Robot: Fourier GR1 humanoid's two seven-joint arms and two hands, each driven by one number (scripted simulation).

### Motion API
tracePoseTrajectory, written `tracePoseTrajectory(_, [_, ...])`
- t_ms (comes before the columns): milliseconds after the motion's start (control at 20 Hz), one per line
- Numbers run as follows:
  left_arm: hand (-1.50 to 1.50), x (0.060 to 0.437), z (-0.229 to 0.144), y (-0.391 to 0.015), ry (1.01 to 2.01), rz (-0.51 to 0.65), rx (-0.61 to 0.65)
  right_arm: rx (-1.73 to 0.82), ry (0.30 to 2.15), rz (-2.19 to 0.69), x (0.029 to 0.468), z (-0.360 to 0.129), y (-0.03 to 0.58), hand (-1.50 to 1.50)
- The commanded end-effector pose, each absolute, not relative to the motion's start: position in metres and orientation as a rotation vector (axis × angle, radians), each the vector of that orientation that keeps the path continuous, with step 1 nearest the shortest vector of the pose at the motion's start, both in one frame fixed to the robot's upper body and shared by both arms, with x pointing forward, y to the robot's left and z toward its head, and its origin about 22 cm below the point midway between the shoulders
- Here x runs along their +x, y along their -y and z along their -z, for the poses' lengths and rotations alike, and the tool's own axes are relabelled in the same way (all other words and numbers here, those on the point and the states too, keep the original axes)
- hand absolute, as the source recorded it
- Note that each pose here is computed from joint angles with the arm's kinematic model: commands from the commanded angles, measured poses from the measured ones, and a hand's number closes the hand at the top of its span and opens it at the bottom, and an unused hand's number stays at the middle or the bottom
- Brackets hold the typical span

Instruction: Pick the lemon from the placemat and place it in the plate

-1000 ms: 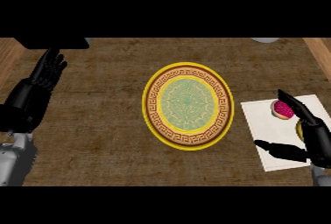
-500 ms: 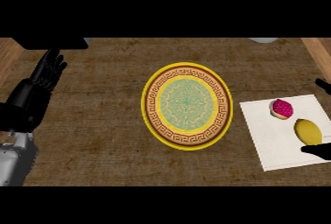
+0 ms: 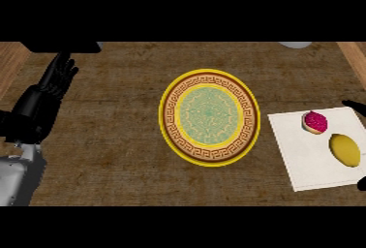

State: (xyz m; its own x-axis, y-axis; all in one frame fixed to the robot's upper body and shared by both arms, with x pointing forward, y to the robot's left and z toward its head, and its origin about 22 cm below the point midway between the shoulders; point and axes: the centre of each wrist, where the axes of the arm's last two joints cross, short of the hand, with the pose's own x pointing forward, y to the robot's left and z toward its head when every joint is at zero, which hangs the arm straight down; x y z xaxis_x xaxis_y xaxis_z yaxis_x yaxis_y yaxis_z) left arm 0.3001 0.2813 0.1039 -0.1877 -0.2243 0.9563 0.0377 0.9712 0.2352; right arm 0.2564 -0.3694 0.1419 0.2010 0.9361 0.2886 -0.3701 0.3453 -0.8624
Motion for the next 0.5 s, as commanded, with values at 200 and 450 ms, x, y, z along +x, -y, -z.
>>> tracePoseTrajectory(200, [0.0, 0.3, -0.109, -0.282, 1.755, 0.238, 0.141, -0.786, 0.799, -1.062, 0.284, -0.128, 0.363, -1.5])
tracePoseTrajectory(450, [0.0, 0.3, -0.102, -0.28, 1.763, 0.227, 0.12, -0.875, 0.704, -1.078, 0.281, -0.114, 0.371, -1.5])
